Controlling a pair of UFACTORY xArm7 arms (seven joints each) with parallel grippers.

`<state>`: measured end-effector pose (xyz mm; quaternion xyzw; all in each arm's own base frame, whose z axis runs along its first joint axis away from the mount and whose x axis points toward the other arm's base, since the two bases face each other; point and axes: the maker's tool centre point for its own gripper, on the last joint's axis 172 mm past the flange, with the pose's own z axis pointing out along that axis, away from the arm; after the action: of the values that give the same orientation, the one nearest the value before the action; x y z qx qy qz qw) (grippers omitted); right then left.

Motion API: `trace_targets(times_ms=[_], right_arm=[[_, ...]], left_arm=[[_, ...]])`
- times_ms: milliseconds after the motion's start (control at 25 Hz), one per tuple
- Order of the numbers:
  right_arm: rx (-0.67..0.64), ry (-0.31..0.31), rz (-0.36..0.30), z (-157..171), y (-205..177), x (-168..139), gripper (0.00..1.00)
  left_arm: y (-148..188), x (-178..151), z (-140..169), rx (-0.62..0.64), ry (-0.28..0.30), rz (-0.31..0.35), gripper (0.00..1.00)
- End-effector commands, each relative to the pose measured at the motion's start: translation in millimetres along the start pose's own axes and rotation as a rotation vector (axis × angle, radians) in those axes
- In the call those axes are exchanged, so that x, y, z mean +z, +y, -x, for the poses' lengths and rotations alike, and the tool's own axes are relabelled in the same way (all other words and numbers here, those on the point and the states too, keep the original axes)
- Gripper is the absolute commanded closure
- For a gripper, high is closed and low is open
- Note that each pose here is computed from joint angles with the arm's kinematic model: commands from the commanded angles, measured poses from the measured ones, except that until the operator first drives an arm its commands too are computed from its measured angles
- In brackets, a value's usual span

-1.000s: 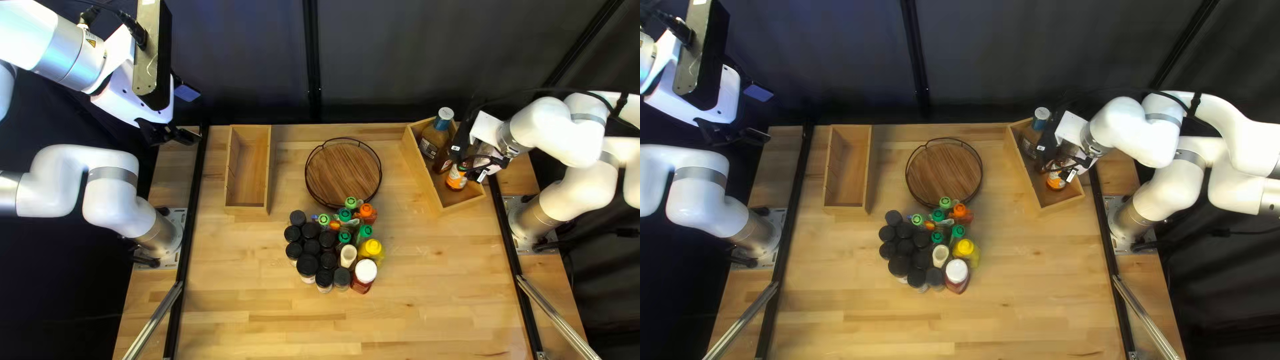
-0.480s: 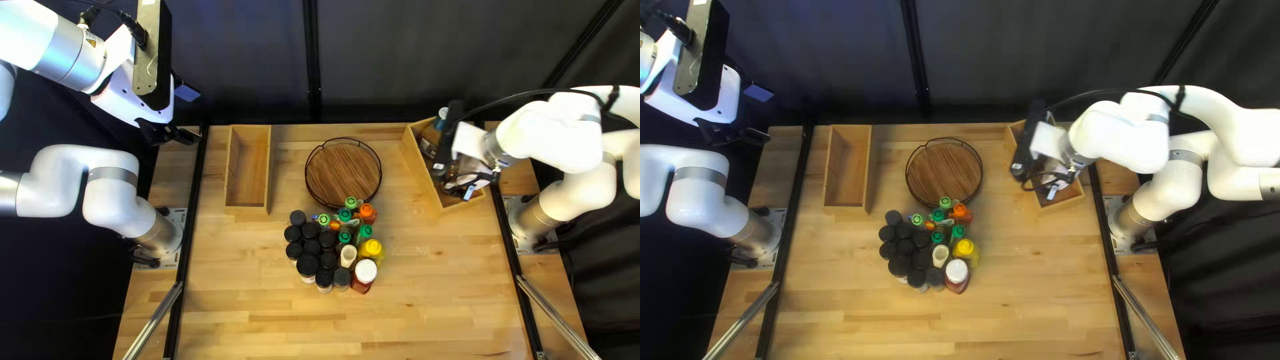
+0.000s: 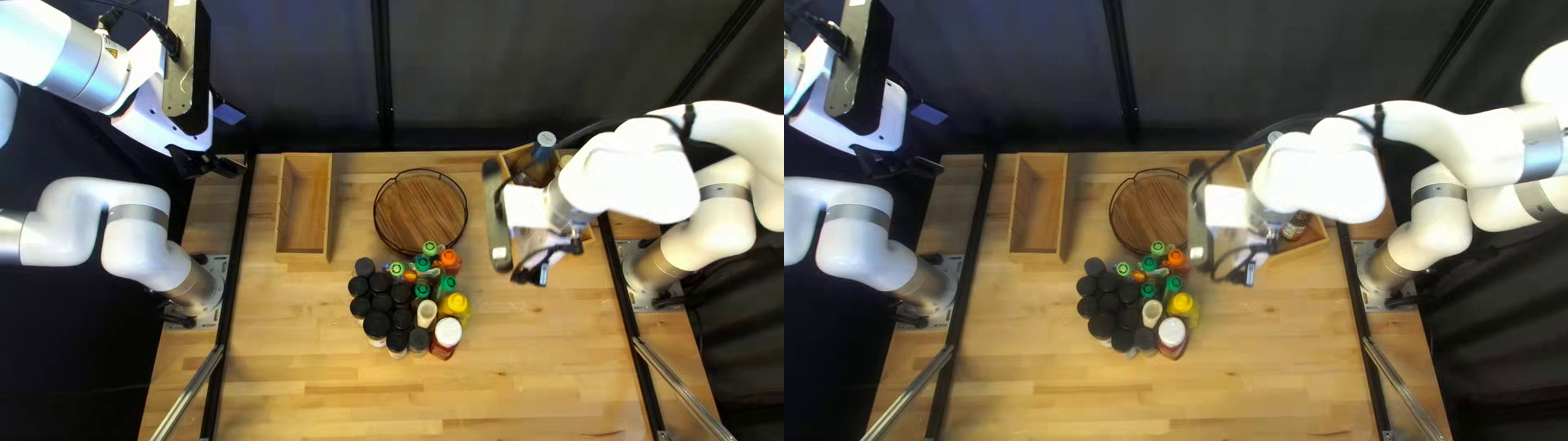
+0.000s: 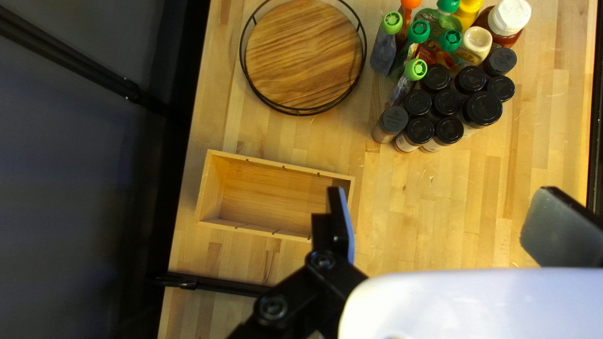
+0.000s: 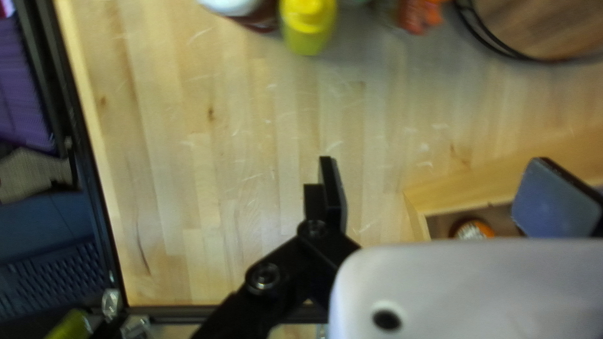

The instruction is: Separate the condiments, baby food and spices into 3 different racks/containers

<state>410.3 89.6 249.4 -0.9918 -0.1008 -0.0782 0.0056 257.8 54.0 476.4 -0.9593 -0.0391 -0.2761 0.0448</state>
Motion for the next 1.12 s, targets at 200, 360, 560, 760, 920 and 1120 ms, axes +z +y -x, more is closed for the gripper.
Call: trace_targets(times_ms=[200, 360, 560, 760, 920, 1120], right_arm=[[-0.068, -0.012, -0.001, -4.8, -11.0, 3.8, 0.00], [-0.068, -0.012, -0.001, -4.8, -11.0, 3.8, 0.00], [-0.068, -0.012, -0.001, -4.8, -11.0, 3.8, 0.00], [-0.087, 0.000, 0.013, -5.7, -13.1, 1.0, 0.00], [-0.087, 0.029, 0.008, -23.3, -16.4, -7.3, 0.00], [-0.102, 0.034, -0.004, -52.0, -27.9, 1.7, 0.00]], left_arm=[[0.0, 0.0, 0.0, 0.000, 0.000, 0.000, 0.00], [0.0, 0.0, 0.0, 0.000, 0.000, 0.000, 0.00], [0.0, 0.0, 0.0, 0.000, 0.000, 0.000, 0.00], [0.0, 0.0, 0.0, 0.000, 0.000, 0.000, 0.00], [0.0, 0.0, 0.0, 0.000, 0.000, 0.000, 0.00], [0.0, 0.0, 0.0, 0.000, 0.000, 0.000, 0.00]])
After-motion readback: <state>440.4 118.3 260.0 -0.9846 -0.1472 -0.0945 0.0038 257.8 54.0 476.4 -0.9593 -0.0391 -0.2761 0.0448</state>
